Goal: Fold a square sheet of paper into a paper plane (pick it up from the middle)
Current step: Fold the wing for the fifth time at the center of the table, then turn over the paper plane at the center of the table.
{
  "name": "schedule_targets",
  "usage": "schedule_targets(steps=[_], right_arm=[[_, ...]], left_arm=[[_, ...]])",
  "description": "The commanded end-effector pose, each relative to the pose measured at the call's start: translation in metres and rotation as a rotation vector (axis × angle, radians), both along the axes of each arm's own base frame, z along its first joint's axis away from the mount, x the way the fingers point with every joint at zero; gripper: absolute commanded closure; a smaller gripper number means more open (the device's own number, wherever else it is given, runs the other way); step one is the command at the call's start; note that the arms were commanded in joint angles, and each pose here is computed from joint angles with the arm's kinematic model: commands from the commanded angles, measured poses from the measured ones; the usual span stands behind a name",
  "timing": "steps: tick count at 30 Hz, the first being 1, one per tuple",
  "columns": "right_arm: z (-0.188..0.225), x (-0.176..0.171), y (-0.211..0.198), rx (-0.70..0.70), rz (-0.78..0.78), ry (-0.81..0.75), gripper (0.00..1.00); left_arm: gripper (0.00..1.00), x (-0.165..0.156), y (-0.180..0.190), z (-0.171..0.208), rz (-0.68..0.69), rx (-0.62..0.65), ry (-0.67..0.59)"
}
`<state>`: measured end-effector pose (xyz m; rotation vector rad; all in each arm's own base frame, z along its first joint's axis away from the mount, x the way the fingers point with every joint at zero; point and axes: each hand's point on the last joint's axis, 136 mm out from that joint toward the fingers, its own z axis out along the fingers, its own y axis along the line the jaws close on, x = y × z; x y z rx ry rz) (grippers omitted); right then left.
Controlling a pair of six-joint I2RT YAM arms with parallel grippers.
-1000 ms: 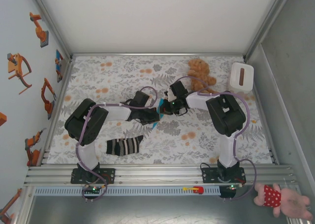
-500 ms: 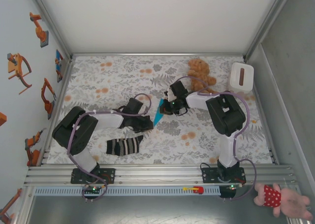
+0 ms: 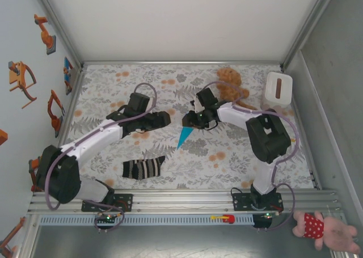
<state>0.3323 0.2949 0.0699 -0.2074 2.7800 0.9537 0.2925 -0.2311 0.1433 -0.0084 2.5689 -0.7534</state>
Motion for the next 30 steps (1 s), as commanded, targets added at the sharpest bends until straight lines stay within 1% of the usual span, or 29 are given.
schedule_targets(steps=[1, 4, 7, 8, 10, 12, 14, 15, 17, 20, 23, 29, 30], right_arm=[[0.022, 0.002, -0.015, -0.071, -0.036, -0.073, 0.46], [0.026, 0.001, -0.025, -0.158, -0.085, -0.091, 0.42], [0.029, -0.002, -0.033, -0.259, -0.155, -0.1, 0.41], [0.028, -0.003, -0.036, -0.286, -0.187, -0.095, 0.41], [0.025, -0.005, -0.039, -0.326, -0.264, -0.071, 0.4], [0.021, -0.006, -0.034, -0.324, -0.315, -0.046, 0.41], [0.013, -0.006, -0.028, -0.322, -0.367, -0.01, 0.44], [0.01, -0.005, -0.024, -0.316, -0.384, 0.003, 0.48], [0.005, -0.002, -0.014, -0.305, -0.41, 0.021, 0.5], [-0.004, 0.002, -0.007, -0.332, -0.437, 0.045, 0.5], [-0.015, 0.001, -0.008, -0.372, -0.475, 0.077, 0.5], [-0.021, -0.006, -0.018, -0.427, -0.527, 0.084, 0.57], [-0.021, -0.007, -0.019, -0.432, -0.53, 0.085, 0.6]], left_arm=[[0.16, -0.003, 0.049, 0.003, 0.104, 0.188, -0.046], [0.07, -0.008, 0.079, 0.012, 0.162, 0.256, -0.088], [0.01, -0.015, 0.102, 0.017, 0.206, 0.28, -0.114], [0.04, -0.017, 0.108, 0.018, 0.22, 0.279, -0.122], [0.04, -0.02, 0.115, 0.02, 0.239, 0.267, -0.139], [0.04, -0.022, 0.122, 0.019, 0.253, 0.258, -0.145], [0.04, -0.024, 0.126, 0.017, 0.256, 0.248, -0.144], [0.04, -0.025, 0.127, 0.015, 0.254, 0.244, -0.141], [0.04, -0.028, 0.13, 0.012, 0.252, 0.248, -0.129], [0.04, -0.031, 0.131, 0.008, 0.25, 0.25, -0.121], [0.04, -0.031, 0.13, 0.009, 0.252, 0.243, -0.132], [0.04, -0.031, 0.133, 0.013, 0.261, 0.242, -0.149], [0.04, -0.031, 0.133, 0.012, 0.26, 0.241, -0.147]])
